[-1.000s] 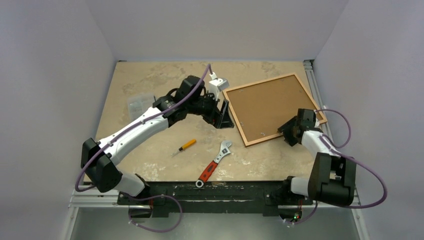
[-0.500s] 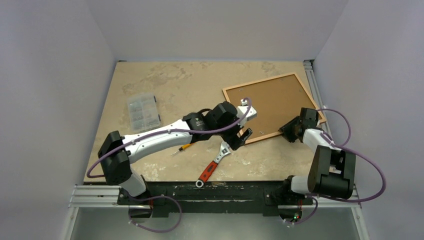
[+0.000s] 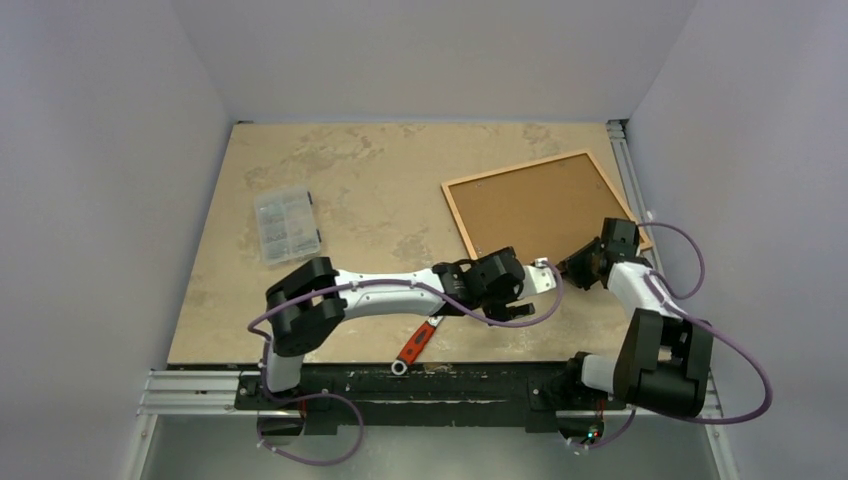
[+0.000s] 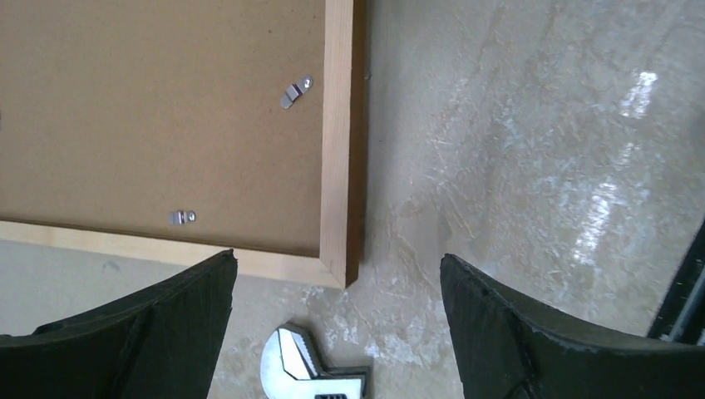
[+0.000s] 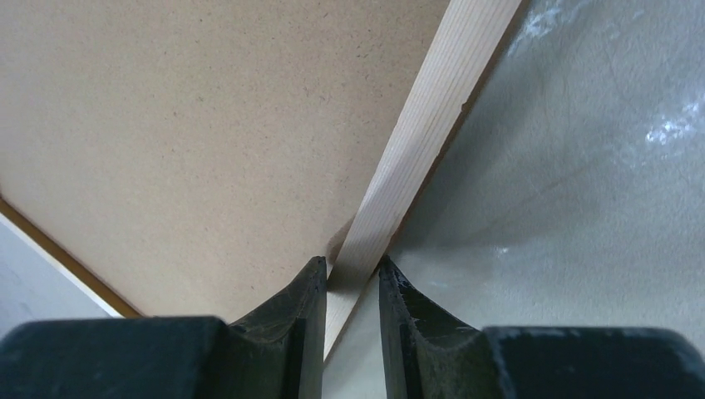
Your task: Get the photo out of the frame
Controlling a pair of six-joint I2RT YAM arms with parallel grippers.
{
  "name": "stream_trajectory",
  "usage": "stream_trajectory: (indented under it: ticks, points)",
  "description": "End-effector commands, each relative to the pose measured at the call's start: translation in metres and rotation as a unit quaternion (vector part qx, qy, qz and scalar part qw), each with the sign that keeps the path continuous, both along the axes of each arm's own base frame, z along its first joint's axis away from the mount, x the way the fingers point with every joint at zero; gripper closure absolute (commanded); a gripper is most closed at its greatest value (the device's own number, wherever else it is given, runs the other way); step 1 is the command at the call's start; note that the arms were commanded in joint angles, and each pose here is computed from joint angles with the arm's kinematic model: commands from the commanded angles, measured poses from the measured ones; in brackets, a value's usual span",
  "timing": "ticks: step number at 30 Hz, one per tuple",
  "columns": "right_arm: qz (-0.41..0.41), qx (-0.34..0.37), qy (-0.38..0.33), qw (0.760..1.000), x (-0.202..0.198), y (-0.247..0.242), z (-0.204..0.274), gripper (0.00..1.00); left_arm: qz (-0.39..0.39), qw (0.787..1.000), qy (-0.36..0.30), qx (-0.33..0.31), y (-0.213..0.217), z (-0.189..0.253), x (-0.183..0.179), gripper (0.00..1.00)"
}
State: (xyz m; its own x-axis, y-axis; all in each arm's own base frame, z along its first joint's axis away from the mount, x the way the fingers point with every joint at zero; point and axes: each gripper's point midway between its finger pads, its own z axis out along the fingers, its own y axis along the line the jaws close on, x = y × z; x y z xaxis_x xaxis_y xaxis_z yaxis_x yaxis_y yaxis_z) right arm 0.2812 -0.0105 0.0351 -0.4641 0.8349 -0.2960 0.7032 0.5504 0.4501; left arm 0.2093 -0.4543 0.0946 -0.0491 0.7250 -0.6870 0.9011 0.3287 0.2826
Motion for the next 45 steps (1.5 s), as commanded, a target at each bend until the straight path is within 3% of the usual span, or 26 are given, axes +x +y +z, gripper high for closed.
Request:
stream_trajectory:
  ticks: [1,9,16,22,24,28,33,34,35,37,38,41,45]
  points:
    - [0.020,0.039,-0.065,0.997,0.020,0.016,0.047,1.00,-0.015,0.996,-0.084,-0.014,-0.023,0.022,0.024,0.11]
    - [0.015,0.055,-0.068,0.996,0.014,0.021,0.063,1.00,-0.013,0.985,-0.167,0.047,-0.025,0.004,0.034,0.14]
    - [0.013,0.062,-0.065,0.996,0.009,0.024,0.064,1.00,0.032,0.953,-0.270,0.130,-0.018,0.000,0.059,0.21]
    - [0.009,0.057,-0.070,0.996,0.005,0.023,0.068,1.00,0.040,0.934,-0.318,0.157,-0.021,-0.003,0.071,0.31]
    - [0.012,0.060,-0.069,0.996,0.005,0.025,0.068,1.00,0.041,0.933,-0.320,0.158,-0.021,-0.004,0.070,0.38]
    - [0.015,0.053,-0.070,0.996,0.003,0.024,0.068,1.00,0.050,0.933,-0.321,0.157,-0.018,0.001,0.071,0.66]
    - [0.042,0.034,-0.089,0.995,0.004,0.023,0.078,1.00,0.054,0.932,-0.323,0.154,-0.015,0.009,0.071,0.90]
    - [0.059,0.021,-0.096,0.993,0.005,0.022,0.083,0.95,0.055,0.933,-0.322,0.152,-0.015,0.011,0.070,0.98]
    - [0.074,-0.001,-0.101,0.992,0.006,0.018,0.089,0.73,0.057,0.934,-0.320,0.146,-0.015,0.015,0.070,1.00]
    - [0.086,-0.039,-0.114,0.989,0.005,0.010,0.102,0.48,0.057,0.938,-0.312,0.142,-0.014,0.021,0.068,1.00]
    - [0.093,-0.063,-0.121,0.986,0.004,0.005,0.112,0.41,0.058,0.940,-0.307,0.137,-0.014,0.024,0.067,1.00]
    - [0.107,-0.124,-0.152,0.975,-0.001,-0.007,0.145,0.26,0.053,0.946,-0.286,0.145,-0.010,0.032,0.063,1.00]
    - [0.112,-0.172,-0.183,0.961,-0.011,-0.014,0.189,0.22,0.051,0.952,-0.265,0.148,-0.010,0.047,0.059,1.00]
